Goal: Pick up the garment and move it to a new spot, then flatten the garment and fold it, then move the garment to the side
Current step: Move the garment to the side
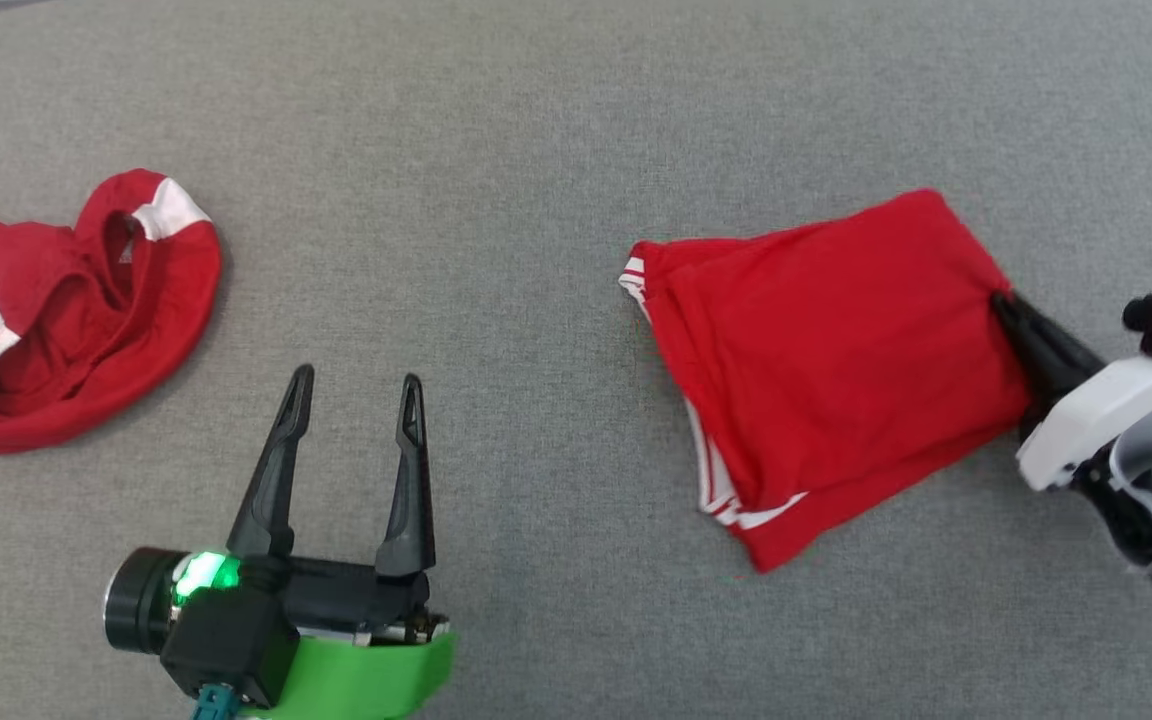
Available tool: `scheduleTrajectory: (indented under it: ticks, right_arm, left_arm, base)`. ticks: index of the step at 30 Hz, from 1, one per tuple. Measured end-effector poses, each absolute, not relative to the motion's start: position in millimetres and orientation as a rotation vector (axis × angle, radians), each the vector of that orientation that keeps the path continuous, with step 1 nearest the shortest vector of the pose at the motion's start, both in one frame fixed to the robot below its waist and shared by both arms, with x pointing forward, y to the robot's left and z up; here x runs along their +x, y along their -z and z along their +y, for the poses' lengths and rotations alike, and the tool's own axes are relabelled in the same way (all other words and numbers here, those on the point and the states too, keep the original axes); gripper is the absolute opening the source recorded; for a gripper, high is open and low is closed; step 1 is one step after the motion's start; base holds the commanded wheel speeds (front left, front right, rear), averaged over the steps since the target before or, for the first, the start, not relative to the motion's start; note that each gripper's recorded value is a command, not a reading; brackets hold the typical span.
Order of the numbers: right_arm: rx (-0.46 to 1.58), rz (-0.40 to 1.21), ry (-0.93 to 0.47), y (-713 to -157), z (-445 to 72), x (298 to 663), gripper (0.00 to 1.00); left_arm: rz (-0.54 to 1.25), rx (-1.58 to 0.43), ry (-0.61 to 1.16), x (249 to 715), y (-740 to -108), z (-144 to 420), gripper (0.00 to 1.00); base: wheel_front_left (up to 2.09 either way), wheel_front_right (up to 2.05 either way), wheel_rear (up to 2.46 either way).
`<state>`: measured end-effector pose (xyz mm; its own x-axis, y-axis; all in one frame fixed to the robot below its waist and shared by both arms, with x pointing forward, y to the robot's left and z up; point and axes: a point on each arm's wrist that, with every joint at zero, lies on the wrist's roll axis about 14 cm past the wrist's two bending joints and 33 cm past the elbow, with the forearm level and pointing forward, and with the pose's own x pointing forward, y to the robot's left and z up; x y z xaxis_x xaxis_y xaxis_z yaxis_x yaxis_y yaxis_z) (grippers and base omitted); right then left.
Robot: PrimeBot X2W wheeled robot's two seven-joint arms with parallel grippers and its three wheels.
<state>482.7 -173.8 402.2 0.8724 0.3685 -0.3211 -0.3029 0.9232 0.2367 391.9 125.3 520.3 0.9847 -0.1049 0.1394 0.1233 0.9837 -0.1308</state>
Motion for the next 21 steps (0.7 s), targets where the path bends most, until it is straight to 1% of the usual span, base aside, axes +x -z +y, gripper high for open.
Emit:
scheduleTrajectory:
  ticks: [6,11,17,21]
  right_arm:
    - [0.083,0.289,-0.268,-422,-223,528,0.00]
    - [0.005,0.251,-0.154,-435,-281,553,0.00]
    - [-0.090,0.228,0.015,-447,-361,562,0.00]
    - [-0.141,0.237,0.090,-445,-396,559,0.00]
  left_arm:
    - [-0.190,-0.116,0.179,416,-530,110,1.00]
    - [-0.222,-0.132,0.248,436,-531,93,1.00]
    - [-0.237,-0.140,0.317,457,-520,76,1.00]
    - [-0.221,-0.170,0.344,468,-506,67,1.00]
  base:
    - [0.00,0.00,0.00]
    - [0.00,0.00,0.00]
    - [0.00,0.00,0.00]
    - [0.00,0.00,0.00]
